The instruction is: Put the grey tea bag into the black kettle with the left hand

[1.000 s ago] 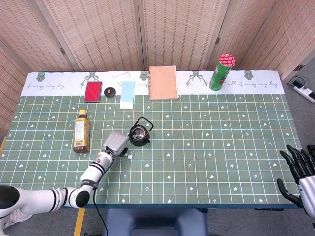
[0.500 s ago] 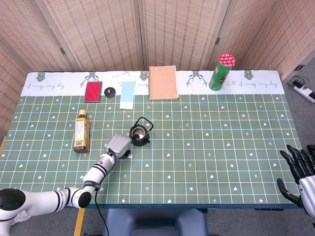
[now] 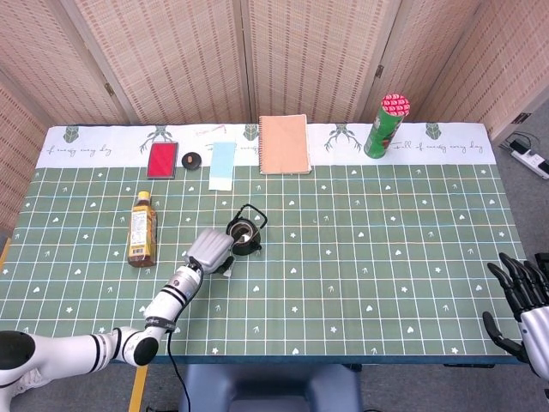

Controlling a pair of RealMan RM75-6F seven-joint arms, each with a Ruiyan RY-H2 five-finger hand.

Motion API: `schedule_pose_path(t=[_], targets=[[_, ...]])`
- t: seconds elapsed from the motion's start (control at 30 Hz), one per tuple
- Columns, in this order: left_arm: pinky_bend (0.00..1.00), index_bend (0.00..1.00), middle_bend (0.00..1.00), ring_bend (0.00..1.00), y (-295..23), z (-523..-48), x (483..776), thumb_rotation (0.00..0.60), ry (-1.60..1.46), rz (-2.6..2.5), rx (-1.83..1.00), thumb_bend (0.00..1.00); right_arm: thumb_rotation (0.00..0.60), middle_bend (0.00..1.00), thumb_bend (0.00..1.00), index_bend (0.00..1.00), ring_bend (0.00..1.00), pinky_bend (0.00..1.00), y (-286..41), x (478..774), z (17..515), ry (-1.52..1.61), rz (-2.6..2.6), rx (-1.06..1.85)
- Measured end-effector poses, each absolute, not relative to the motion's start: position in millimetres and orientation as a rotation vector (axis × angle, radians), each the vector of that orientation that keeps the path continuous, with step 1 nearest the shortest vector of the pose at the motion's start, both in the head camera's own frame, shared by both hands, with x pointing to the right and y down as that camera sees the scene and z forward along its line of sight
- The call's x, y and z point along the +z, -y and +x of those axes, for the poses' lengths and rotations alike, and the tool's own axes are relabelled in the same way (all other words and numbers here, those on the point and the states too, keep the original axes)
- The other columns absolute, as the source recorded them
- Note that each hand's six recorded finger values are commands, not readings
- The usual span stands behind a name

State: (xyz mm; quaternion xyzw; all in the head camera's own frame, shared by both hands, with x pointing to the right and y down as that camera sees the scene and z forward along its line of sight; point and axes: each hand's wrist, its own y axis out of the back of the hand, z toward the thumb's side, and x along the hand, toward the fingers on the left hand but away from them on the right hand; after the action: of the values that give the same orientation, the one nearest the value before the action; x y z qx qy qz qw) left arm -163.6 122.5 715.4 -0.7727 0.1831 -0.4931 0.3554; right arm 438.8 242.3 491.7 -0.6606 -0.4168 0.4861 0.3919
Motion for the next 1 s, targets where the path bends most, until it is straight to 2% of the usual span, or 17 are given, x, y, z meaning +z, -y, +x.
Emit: schedule_pose_path(t=[0.27, 0.43, 0.57, 0.67, 0.73, 0.93, 1.0], targets=[[1.00, 0.12, 1.00, 1.00, -113.4, -170.1, 664.9, 0.600, -0.535, -1.950, -1.200, 0.46, 0.600, 0.00, 0.48, 0.00, 0.00, 0.00, -243.0, 491.4, 438.7, 1.061, -1.670, 1.236], [1.00, 0.12, 1.00, 1.00, -107.5, -208.2, 620.8, 0.600, -0.668, -1.882, -1.172, 0.46, 0.600, 0.00, 0.48, 0.00, 0.00, 0.00, -242.0, 493.3, 438.0, 1.057, -1.662, 1.245], [1.00, 0.13, 1.00, 0.98, -120.3, -238.8, 598.1, 0.600, -0.769, -1.831, -1.117, 0.46, 0.600, 0.00, 0.48, 0.00, 0.00, 0.00, -238.9, 497.0, 437.9, 1.056, -1.657, 1.260], [0.95, 0.12, 1.00, 0.91, -142.2, -272.3, 579.1, 0.600, -0.845, -1.781, -1.086, 0.46, 0.600, 0.00, 0.48, 0.00, 0.00, 0.00, -236.7, 501.7, 436.9, 1.045, -1.662, 1.274], [0.88, 0.11, 0.96, 0.85, -162.0, -300.4, 566.2, 0.600, -0.894, -1.741, -1.098, 0.46, 0.600, 0.00, 0.48, 0.00, 0.00, 0.00, -234.9, 505.2, 436.2, 1.036, -1.665, 1.285], [0.62, 0.11, 0.69, 0.56, -220.1, -382.5, 540.7, 0.600, -1.022, -1.593, -1.275, 0.46, 0.600, 0.00, 0.48, 0.00, 0.00, 0.00, -228.2, 516.5, 433.5, 1.008, -1.669, 1.320], [0.56, 0.11, 0.63, 0.50, -237.2, -402.9, 535.1, 0.600, -1.057, -1.550, -1.332, 0.46, 0.600, 0.00, 0.48, 0.00, 0.00, 0.00, -226.0, 520.5, 432.6, 0.999, -1.671, 1.333]])
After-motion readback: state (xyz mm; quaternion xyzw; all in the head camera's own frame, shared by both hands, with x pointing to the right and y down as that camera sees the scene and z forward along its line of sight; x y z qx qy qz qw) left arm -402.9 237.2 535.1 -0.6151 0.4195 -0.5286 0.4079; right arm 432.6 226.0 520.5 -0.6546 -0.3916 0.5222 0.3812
